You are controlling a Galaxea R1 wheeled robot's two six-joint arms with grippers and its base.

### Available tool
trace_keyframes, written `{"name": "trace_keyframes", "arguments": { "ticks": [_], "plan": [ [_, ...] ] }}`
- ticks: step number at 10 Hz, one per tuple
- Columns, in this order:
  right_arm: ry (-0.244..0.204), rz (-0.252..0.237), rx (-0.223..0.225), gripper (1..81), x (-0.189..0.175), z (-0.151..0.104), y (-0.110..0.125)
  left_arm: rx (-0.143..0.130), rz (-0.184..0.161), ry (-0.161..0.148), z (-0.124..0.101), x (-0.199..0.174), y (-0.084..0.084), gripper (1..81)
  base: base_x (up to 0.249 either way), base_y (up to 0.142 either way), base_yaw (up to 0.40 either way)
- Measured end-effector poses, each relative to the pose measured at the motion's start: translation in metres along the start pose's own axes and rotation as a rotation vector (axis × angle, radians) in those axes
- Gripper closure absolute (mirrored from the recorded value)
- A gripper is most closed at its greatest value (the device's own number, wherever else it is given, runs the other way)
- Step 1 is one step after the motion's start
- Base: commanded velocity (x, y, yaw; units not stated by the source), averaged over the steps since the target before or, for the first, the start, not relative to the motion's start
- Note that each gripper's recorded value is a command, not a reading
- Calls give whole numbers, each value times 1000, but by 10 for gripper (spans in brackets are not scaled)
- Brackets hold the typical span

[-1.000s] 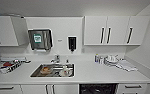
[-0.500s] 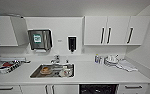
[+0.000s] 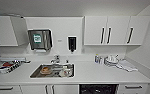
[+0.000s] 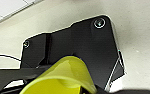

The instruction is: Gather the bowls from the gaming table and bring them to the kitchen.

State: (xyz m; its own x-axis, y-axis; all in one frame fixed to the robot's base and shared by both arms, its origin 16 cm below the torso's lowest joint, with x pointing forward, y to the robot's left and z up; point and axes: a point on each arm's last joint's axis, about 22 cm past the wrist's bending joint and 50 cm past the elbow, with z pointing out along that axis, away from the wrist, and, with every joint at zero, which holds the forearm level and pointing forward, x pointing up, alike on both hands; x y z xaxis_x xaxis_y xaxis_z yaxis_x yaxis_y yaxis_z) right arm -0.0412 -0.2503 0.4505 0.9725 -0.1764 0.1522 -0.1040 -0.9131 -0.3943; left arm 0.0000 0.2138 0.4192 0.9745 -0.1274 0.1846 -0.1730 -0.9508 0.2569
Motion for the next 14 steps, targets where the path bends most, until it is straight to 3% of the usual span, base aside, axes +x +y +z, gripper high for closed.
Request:
{"name": "trace_keyframes", "arguments": {
  "ticks": [1,2,5,7,9,10,12,14],
  "plan": [
    [-6,6,9,811,0,-3,-1,-21,-8,6,-2,-1,2,811,0,0,0],
    [-25,18,19,811,-7,-8,-3,-40,-18,-9,-5,-11,3,811,0,0,0],
    [-93,54,25,811,-20,-29,7,-86,-55,-89,-19,-51,0,811,0,0,0],
    [-120,63,8,811,-25,-37,18,-87,-75,-98,-36,-69,-20,811,0,0,0],
    [-119,65,14,811,-21,-34,15,-80,-93,-84,-55,-75,-47,811,0,0,0],
    [-118,64,13,811,-20,-34,15,-105,-103,-67,-61,-71,-44,811,0,0,0],
    [-118,64,13,811,-21,-34,15,-181,-126,-26,-72,-54,-22,811,0,0,0],
    [-119,66,12,811,-21,-34,15,-225,-138,-1,-91,-36,-24,811,0,0,0]
  ]
}}
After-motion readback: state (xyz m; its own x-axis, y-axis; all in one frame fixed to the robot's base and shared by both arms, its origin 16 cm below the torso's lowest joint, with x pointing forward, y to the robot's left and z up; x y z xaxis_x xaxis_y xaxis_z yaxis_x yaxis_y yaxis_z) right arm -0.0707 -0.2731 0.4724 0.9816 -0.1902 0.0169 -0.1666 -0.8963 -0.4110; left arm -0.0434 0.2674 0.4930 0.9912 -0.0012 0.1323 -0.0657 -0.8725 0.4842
